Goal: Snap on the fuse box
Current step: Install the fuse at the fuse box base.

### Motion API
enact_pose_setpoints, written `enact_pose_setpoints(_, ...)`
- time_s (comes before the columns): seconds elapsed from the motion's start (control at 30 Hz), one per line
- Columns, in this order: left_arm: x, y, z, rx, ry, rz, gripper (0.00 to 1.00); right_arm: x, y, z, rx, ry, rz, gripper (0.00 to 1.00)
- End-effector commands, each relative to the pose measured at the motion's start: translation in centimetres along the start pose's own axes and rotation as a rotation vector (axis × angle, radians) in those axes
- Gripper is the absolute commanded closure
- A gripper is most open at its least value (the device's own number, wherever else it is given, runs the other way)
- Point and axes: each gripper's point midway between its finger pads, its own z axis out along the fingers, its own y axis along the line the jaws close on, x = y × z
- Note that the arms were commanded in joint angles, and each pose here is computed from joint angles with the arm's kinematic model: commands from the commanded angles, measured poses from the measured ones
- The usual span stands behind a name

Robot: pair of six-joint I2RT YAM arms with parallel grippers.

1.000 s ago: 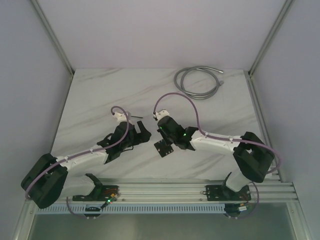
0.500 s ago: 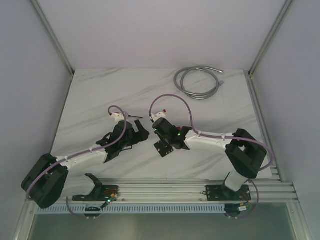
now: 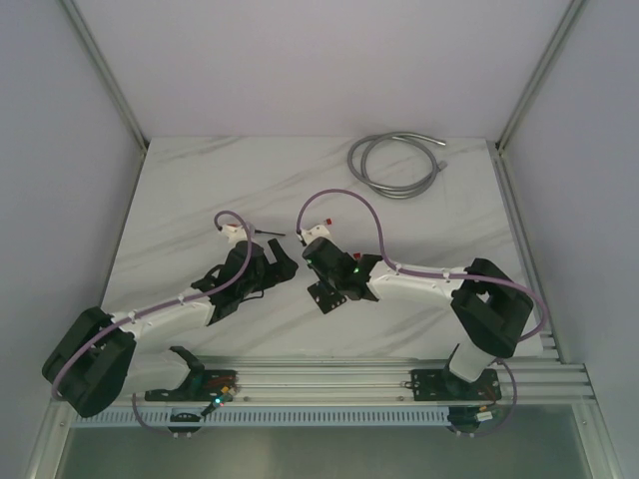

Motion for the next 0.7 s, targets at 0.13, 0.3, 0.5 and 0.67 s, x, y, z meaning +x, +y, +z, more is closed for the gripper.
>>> enact_pose_setpoints(0.13,-0.3,0.0,-0.3,-0.004,-0.001,-0.01,0.0,-1.0,-0.6,-0.3,0.054,-0.025,0.016,1.0)
enact_pose_setpoints(0.3,-0.3,0.0,-0.3,-0.005,-0.002,-0.013,0.0,-0.5,-0.6,0.1,0.055,-0.011,0.009,1.0)
enact_pose_setpoints(0.5,-0.4,0.0,-0.3,-0.004,-0.003,-0.014,0.0,0.0,-0.3,0.4,0.045,0.01,-0.001,1.0)
enact_pose_setpoints(0.67,-0.3,0.0,-0.3,-0.003,0.001,-0.012,0.0,0.5,-0.2,0.6,0.05,0.024,-0.007,1.0)
